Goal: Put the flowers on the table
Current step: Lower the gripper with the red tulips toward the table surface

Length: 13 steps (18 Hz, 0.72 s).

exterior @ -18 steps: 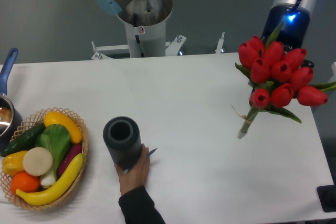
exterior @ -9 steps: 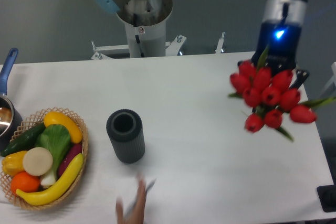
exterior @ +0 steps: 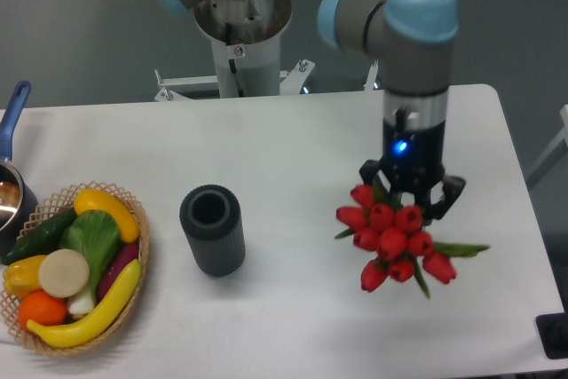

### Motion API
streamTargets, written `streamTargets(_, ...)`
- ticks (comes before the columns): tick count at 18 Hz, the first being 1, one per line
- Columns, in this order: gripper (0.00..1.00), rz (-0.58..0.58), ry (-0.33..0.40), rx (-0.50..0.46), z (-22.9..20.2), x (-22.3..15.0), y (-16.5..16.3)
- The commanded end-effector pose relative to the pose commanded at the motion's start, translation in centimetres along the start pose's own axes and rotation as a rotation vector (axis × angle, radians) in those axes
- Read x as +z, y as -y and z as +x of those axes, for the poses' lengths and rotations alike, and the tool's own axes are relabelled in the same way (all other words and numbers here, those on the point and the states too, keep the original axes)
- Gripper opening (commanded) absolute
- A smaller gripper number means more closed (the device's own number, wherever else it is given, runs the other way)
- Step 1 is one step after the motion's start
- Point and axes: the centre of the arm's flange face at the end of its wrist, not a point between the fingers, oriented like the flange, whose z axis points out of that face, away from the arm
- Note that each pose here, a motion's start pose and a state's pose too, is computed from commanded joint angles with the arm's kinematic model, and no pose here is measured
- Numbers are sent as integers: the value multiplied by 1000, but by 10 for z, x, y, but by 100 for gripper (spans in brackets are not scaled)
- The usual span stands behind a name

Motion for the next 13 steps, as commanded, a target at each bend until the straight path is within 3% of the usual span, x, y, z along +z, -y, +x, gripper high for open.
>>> streamTargets(6, 40, -231, -74, 115, 29, 71, 7)
streamTargets(13, 41, -316, -105, 167, 47, 119, 12)
